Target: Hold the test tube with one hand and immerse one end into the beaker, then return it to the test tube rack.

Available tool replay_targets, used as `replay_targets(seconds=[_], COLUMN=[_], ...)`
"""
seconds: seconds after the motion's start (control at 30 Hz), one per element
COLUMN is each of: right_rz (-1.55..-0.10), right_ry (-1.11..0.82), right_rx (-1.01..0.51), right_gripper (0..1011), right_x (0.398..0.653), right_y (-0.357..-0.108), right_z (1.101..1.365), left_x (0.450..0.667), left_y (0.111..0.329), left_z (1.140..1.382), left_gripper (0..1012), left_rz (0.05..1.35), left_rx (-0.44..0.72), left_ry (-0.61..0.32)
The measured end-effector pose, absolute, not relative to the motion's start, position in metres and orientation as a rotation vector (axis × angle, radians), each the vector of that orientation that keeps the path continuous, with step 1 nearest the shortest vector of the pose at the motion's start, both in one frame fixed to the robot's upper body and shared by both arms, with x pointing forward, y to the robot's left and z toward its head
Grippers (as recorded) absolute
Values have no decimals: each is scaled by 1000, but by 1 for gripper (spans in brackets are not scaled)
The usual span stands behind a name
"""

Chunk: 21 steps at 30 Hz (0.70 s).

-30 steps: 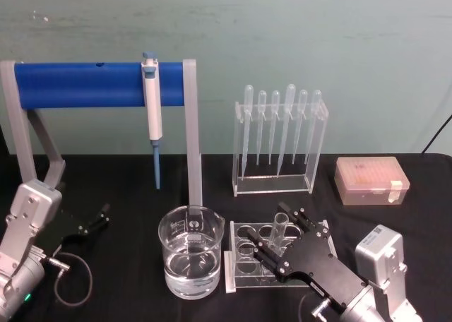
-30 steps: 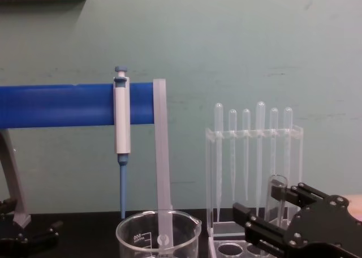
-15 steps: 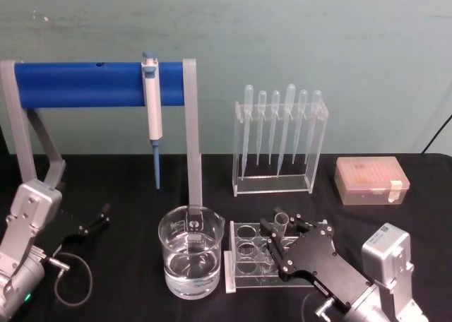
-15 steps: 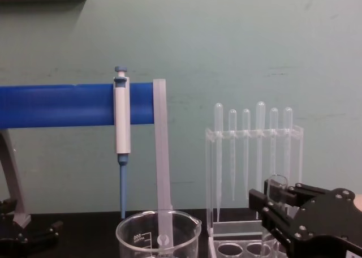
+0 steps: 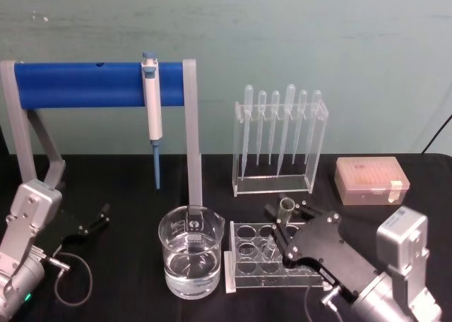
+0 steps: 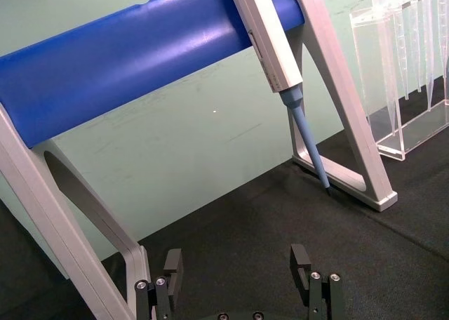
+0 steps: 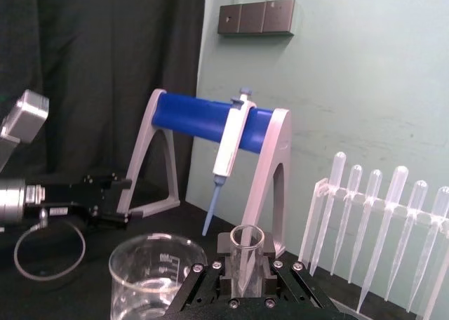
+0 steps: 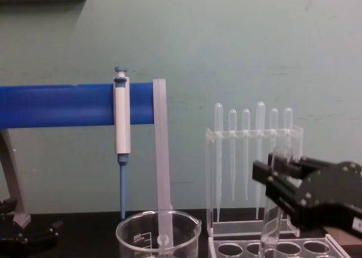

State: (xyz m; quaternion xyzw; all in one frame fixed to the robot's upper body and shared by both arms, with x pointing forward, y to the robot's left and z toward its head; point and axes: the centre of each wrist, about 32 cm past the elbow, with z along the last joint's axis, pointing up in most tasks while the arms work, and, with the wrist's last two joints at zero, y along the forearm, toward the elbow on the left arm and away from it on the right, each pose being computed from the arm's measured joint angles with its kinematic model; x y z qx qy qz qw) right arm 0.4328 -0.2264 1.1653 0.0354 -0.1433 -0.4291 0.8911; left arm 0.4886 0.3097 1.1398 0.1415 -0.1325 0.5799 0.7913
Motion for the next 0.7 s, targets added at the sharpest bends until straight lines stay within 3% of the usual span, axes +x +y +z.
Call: replay_targets(seconds=[0.7], right_rz=[-891], right_ry=[-133], right_rx=[23], right_gripper=[225], right_x=[446], right_y=[-233], right_z=[1225], left_x=[489], left_y=[310], left_z=[1140], left_gripper=[1000], left_rz=[1248], left_rx=[305], left_ry=[-285])
